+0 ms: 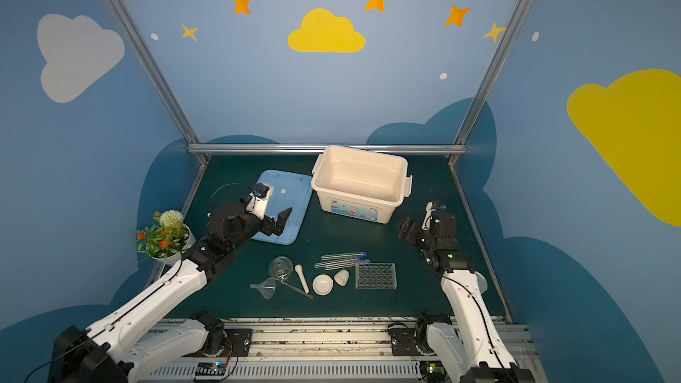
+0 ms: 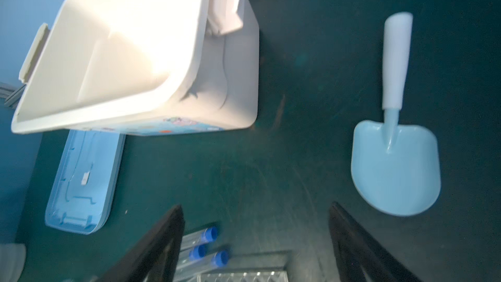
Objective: Organize the chemistry lab equipment
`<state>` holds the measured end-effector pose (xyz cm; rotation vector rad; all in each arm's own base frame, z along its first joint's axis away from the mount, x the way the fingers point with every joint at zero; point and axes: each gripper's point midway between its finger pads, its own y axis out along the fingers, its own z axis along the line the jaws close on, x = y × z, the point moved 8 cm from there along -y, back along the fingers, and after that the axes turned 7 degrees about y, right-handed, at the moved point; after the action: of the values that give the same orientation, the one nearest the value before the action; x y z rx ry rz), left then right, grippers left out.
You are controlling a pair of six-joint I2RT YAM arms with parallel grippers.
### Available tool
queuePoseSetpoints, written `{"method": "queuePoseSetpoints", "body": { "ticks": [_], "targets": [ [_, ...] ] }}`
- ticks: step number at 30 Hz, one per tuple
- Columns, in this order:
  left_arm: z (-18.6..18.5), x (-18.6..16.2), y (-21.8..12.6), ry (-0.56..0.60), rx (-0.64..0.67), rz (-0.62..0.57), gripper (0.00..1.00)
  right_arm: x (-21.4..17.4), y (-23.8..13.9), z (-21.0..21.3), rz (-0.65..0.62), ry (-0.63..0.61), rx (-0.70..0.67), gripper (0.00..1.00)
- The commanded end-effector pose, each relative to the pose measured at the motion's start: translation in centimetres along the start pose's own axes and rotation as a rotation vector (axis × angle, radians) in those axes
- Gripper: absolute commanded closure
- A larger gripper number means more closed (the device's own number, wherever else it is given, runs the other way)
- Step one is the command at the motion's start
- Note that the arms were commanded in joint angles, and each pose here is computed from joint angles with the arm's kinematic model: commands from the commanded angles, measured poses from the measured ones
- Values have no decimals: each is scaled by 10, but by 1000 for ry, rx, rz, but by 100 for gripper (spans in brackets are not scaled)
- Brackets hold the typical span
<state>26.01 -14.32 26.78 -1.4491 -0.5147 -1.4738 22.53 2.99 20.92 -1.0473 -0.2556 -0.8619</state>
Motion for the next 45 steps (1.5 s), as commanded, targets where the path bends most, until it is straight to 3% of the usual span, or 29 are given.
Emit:
{"method": "queuePoseSetpoints", "body": {
  "ticks": [1,6,9,12,18,26,35,39,45],
  "targets": [
    [-28,11,5,1,-100,12,0,-29,-4,-4,144,86,-53,19],
    [-88,13,11,-28,-286,92,0,-59,-4,-13,280,164,-137,22],
    [-121,11,13,-92,-418,162,0,-69,-5,-18,291,195,-140,23],
    [-147,7,17,-87,-451,221,0,-79,-3,-23,289,215,-126,25],
    [-195,-1,23,-193,-615,297,1,-93,0,-32,326,230,-147,29],
    [-243,-33,38,-283,-663,419,7,-103,8,-35,355,236,-132,36],
    [-260,-46,59,-349,-638,510,18,-108,10,-38,357,228,-120,41],
    [-264,-48,66,-359,-620,539,26,-110,10,-39,352,218,-104,42],
    [-265,-56,72,-373,-594,577,45,-105,8,-39,295,213,-96,43]
  ]
}}
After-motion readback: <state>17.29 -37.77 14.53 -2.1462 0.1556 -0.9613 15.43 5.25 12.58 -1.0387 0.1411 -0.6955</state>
